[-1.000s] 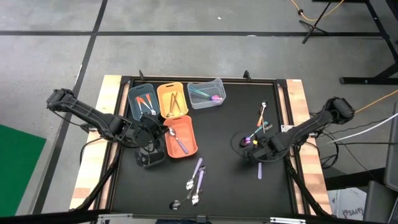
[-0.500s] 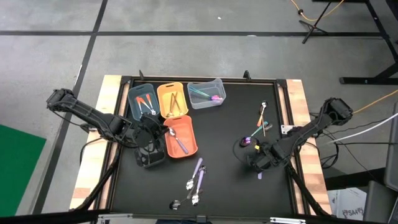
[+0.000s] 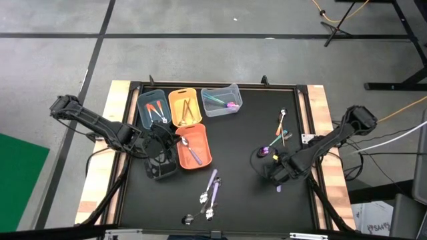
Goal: Sort silverware by color (type)
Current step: Put the purple spoon into the orange bin
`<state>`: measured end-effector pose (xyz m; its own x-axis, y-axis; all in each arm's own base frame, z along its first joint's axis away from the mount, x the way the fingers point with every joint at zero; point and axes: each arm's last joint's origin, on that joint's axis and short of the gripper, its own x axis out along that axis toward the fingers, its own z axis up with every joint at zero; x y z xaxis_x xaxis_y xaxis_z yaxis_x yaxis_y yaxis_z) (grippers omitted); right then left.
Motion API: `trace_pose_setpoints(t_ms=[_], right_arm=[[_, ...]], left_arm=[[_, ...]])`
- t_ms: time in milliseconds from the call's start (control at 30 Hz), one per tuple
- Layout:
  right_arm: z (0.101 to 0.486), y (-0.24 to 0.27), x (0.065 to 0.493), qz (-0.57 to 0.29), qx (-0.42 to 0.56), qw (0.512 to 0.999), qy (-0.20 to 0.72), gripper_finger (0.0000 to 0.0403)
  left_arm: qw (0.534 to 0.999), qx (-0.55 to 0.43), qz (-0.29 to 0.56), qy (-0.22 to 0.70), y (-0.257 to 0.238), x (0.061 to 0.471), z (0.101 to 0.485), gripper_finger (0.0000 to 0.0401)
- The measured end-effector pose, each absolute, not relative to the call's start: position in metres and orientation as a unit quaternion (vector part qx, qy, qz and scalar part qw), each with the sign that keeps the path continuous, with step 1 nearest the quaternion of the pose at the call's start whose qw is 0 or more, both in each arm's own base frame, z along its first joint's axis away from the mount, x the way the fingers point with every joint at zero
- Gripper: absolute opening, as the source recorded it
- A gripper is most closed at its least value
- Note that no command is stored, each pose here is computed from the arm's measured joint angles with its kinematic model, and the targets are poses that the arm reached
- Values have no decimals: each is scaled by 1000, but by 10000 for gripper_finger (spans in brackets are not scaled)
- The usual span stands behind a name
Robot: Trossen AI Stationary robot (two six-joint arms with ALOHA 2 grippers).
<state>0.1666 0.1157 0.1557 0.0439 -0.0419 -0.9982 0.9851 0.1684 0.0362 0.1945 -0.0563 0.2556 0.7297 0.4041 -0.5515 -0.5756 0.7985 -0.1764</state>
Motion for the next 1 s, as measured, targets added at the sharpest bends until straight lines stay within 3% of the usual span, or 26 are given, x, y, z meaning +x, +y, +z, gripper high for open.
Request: trace_pose_setpoints(t_ms=[600,867,1000], right_arm=[[140,121,171,-470,437,541,544,78],[140,121,171,-472,435,543,542,16],[140,120,172,-473,432,551,534,8]], left_arm=[[914,-170,268,252,-56,195,256,56],[914,-170,268,252,-56,195,256,56],[914,-170,268,252,-56,195,256,56]])
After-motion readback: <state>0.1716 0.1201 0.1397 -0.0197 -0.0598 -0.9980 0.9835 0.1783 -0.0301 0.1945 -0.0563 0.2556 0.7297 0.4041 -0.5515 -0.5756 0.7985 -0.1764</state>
